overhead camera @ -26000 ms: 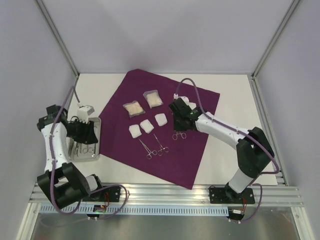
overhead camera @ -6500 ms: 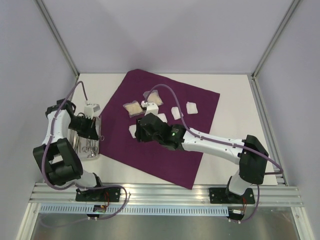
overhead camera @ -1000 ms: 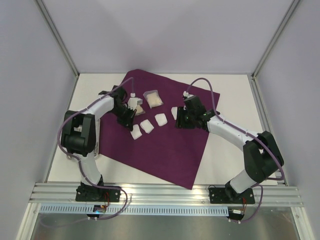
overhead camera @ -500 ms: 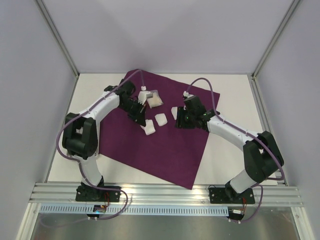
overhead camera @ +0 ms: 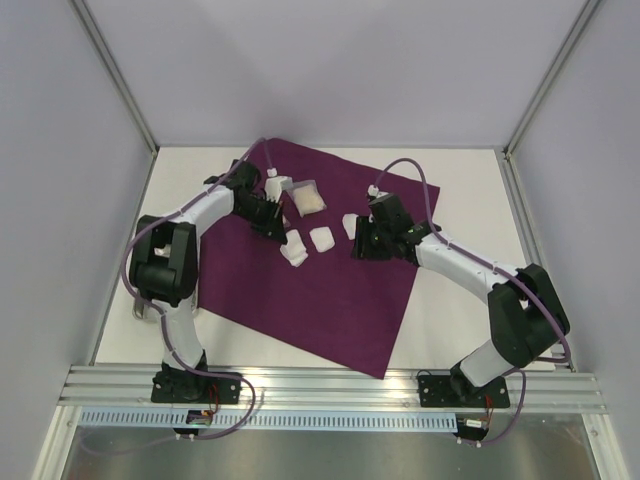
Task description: Prepare the surgical pack
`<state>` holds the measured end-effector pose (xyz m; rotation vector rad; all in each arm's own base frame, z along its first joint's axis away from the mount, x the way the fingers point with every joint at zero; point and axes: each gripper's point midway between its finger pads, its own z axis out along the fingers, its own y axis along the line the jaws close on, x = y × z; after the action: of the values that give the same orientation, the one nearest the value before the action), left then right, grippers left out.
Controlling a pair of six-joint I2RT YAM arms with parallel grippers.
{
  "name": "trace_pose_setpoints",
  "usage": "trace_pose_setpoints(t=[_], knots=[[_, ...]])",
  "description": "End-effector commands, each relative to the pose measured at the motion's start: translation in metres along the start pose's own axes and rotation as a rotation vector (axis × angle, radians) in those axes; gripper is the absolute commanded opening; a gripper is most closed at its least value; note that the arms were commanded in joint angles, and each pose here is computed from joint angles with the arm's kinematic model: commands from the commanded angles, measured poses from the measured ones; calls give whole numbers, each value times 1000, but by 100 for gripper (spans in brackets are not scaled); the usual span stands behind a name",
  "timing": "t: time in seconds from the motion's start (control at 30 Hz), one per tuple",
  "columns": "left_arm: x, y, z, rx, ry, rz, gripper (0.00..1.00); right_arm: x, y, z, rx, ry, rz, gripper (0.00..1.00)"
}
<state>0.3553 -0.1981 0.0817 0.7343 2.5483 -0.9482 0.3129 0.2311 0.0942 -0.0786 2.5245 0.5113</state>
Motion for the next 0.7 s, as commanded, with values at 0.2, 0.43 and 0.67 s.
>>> trace_pose_setpoints(t=[0.2,0.43,0.67], knots=[[7,4,16,51,33,-55,0,-10,4,-8,-8,-36,10,45],[3,5,9,14,15,-47,0,-9,1,-9,4,-33,10,45],[19,33,30,-48,89,-77,0,-8,3,-9,-7,-34,15,45]])
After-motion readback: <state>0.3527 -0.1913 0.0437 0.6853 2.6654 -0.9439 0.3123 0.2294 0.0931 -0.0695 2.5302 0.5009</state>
